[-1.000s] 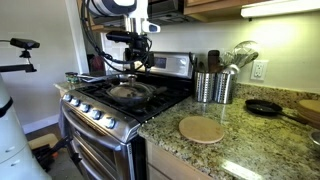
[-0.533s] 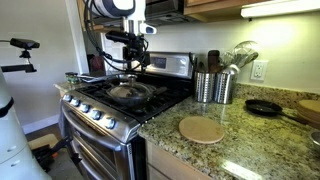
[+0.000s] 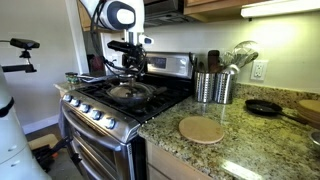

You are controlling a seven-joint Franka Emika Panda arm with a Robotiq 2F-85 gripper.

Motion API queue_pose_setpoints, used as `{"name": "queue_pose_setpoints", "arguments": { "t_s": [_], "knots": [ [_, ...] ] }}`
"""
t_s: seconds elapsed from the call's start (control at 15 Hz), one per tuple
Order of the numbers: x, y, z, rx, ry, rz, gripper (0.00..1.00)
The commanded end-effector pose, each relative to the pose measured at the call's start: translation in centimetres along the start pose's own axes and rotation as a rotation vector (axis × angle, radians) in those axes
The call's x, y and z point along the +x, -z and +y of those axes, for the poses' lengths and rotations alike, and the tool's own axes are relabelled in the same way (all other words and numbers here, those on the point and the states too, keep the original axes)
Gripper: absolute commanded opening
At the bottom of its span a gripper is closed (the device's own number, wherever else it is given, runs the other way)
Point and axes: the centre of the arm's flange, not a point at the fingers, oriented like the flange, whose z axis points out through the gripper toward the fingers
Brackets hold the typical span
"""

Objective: Pick up the lid off the black pan on the stove and put it on the countertop.

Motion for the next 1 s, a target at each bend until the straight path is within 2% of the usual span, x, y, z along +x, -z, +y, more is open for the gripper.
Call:
{"name": "queue_pose_setpoints", "arguments": {
  "t_s": [0.0,0.8,0.93],
  "knots": [
    [1.0,-0.6,-1.2,0.030,-0.002,0.008,1.00],
    [1.9,-3.4,-2.1,0.036,0.010,-0.048,0.98],
    [2.0,-3.7,-2.4,0.040,0.015,-0.059,0.74]
  ]
}}
